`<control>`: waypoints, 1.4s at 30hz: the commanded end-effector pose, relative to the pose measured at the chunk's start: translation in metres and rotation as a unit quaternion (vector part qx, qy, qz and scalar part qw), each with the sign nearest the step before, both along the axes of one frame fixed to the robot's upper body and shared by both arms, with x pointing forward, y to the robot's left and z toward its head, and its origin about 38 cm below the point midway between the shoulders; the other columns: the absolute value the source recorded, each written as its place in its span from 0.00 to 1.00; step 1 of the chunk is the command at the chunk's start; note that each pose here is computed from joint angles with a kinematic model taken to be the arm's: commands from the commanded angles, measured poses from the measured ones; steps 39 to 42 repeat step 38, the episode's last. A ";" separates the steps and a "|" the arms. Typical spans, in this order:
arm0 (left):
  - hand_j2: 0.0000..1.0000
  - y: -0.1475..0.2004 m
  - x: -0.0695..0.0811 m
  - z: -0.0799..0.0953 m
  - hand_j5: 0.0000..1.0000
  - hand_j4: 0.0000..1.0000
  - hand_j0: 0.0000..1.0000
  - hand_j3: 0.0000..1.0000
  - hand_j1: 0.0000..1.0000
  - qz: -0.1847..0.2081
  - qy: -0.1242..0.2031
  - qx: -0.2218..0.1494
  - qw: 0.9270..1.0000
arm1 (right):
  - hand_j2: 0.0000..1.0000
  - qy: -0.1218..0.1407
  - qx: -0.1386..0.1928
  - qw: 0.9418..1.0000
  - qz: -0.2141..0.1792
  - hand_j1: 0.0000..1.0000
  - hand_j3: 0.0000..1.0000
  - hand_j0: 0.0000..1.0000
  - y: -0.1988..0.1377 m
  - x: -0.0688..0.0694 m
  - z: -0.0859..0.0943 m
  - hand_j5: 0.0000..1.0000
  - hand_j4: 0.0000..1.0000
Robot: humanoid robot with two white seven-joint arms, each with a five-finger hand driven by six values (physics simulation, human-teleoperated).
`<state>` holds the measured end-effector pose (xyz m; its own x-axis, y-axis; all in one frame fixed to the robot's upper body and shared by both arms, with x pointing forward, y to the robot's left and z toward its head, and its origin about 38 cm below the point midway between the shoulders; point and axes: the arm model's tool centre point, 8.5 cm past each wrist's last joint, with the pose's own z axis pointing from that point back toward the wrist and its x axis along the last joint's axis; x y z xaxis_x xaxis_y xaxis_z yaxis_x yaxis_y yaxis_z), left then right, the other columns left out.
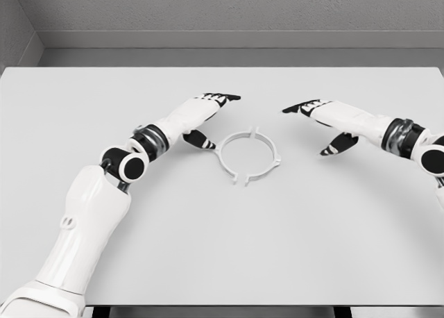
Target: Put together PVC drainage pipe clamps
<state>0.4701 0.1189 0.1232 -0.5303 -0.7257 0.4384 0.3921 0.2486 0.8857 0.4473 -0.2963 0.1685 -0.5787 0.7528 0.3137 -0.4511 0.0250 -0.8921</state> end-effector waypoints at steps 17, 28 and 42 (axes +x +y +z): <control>1.00 -0.012 -0.004 0.002 1.00 1.00 1.00 1.00 1.00 -0.011 -0.002 -0.009 1.000 | 1.00 -0.018 -0.019 1.000 -0.009 1.00 1.00 1.00 -0.020 -0.003 0.019 1.00 1.00; 1.00 0.158 -0.021 0.108 1.00 1.00 1.00 1.00 1.00 -0.029 -0.180 -0.077 0.980 | 1.00 -0.023 -0.032 0.999 -0.013 1.00 1.00 1.00 -0.030 -0.004 0.025 1.00 1.00; 1.00 0.326 -0.045 0.099 1.00 1.00 1.00 1.00 1.00 0.097 -0.105 0.084 0.986 | 1.00 -0.026 -0.050 0.998 -0.013 1.00 1.00 1.00 -0.037 -0.002 0.033 1.00 1.00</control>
